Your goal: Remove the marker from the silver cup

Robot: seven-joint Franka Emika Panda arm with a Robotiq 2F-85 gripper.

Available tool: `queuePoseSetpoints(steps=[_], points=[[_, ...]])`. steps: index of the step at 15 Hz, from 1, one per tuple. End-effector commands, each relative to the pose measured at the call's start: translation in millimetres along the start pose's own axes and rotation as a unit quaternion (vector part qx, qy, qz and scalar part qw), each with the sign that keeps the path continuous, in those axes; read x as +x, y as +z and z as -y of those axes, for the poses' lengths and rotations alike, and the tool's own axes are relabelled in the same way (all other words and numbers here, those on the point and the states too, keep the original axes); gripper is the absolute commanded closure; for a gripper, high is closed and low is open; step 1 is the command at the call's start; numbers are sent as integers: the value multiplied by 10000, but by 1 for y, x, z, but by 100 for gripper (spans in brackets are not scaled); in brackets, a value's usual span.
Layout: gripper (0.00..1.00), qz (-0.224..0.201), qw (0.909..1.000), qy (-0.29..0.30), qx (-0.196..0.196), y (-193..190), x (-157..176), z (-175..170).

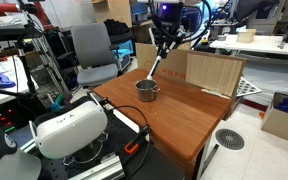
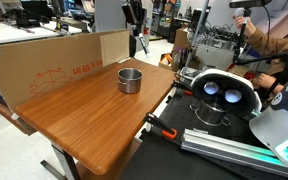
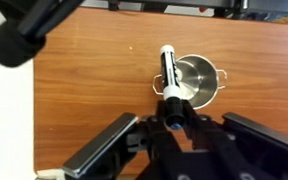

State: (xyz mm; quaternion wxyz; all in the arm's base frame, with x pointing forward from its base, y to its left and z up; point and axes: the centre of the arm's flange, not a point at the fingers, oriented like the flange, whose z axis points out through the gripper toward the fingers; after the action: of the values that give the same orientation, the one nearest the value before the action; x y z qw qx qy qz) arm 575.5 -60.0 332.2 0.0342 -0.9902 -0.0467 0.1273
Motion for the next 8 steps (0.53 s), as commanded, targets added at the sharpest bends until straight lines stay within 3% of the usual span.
queuePoseSetpoints(steps=[1, 8], points=[[95, 463, 9989, 68, -10, -20, 5, -24], [95, 1372, 9896, 291, 333, -6, 32, -63]])
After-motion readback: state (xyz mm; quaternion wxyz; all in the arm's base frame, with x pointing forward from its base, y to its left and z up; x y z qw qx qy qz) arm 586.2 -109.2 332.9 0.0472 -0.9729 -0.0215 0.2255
